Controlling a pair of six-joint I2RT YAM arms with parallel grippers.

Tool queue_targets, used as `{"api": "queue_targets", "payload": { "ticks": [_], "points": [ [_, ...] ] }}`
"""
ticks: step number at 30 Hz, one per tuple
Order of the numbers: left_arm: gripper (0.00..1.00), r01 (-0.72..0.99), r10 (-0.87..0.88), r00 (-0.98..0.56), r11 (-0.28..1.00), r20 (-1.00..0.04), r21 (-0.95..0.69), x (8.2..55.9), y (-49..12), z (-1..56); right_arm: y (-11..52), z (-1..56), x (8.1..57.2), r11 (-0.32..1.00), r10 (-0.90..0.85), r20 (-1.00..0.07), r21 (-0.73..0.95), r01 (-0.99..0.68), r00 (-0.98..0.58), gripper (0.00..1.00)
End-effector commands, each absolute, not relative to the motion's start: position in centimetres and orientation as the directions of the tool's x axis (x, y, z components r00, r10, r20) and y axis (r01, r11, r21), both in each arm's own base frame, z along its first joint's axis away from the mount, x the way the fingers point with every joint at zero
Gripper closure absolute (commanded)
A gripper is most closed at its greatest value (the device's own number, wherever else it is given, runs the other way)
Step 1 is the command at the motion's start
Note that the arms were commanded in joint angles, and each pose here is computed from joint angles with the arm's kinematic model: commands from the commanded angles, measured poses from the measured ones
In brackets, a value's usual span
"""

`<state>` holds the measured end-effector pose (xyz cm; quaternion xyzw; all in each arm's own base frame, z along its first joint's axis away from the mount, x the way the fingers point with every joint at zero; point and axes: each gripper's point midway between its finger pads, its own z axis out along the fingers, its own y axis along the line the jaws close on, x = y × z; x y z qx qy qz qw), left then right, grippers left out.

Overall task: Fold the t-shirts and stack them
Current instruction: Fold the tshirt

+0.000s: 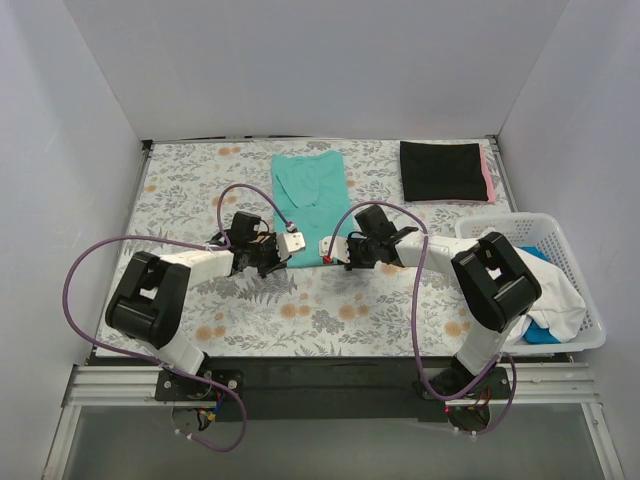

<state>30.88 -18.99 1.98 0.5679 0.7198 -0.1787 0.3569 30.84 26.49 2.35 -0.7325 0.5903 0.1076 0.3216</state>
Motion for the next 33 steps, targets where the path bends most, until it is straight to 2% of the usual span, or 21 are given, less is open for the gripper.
{"api": "queue_targets", "payload": {
  "ticks": [1,12,20,25,29,33],
  "points": [
    [1.0,0.951,0.741,-0.145,0.287,-0.656,0.114,29.7,-17.8,0.3,25.3,1.2,30.0,-0.106,-0.825,-0.501,-0.319,-0.942,0.262,0.99],
    [1.0,0.933,0.643,-0.103,0.328,-0.759,0.152,33.1,-19.8,8.7,25.9,8.2,33.6,-0.006,-0.798,-0.552,-0.393,-0.919,0.242,0.99],
    [1.0,0.911,0.619,-0.081,0.364,-0.781,0.194,35.8,-19.7,12.6,25.7,12.4,35.4,0.028,-0.784,-0.566,-0.442,-0.897,0.254,0.99],
    [1.0,0.939,0.611,-0.093,0.317,-0.786,0.136,33.2,-20.0,13.4,25.1,13.3,33.5,0.021,-0.778,-0.58,-0.409,-0.912,0.242,0.99],
    [1.0,0.956,0.613,-0.162,0.292,-0.773,0.031,28.2,-19.8,12.6,23.9,12.7,27.9,-0.018,-0.783,-0.586,-0.318,-0.948,0.211,0.99],
    [1.0,0.96,0.553,-0.215,0.273,-0.805,-0.069,21.7,-20.6,14.9,23.5,13.3,21.4,-0.048,-0.764,-0.621,-0.217,-0.975,0.176,0.99]
  ]
}}
